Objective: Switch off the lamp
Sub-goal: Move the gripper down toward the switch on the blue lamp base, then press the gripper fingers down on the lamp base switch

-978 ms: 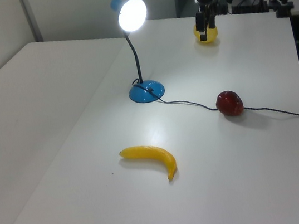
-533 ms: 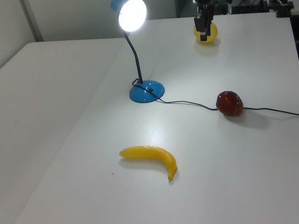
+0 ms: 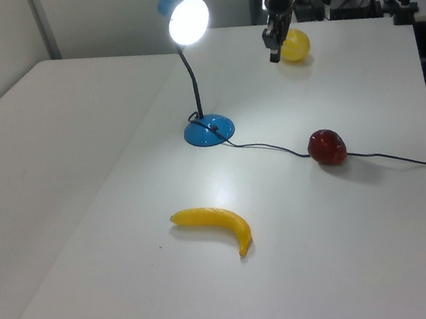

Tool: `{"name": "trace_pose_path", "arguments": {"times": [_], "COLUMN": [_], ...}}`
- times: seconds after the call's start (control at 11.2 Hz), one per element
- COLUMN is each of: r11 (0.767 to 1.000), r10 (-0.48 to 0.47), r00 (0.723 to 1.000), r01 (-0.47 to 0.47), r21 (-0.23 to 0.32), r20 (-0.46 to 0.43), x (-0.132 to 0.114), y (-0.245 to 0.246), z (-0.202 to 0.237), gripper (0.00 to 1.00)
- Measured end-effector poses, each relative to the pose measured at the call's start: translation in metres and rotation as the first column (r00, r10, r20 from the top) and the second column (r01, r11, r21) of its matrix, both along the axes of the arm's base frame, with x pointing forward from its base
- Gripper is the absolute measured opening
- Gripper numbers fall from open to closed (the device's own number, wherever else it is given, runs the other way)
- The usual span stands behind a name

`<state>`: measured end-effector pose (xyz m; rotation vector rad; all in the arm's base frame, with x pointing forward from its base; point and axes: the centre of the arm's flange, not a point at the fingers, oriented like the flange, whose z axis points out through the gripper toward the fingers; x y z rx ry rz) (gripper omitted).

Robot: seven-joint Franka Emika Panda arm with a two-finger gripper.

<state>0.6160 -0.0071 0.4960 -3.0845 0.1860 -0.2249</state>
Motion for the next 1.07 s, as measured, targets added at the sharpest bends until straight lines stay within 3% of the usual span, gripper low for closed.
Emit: {"name": "trace_pose_path", "arguments": {"times": [0.36,0.71,1.07], "r11": [0.99,0.977,0.967], "r10": [-0.137,-0.212,-0.251], "r00": [0.977,0.966,0.942], "r01": [0.132,0.211,0.254], "r21": [0.039,0.027,0.013], "r20": [0.162,0.147,0.222], "x": [0.043,0.087,0.11], "y": [0.014,0.039,0.052], "z": [-0.045,-0.103,-0.148], "gripper": [0.01,0.01,0.01]}}
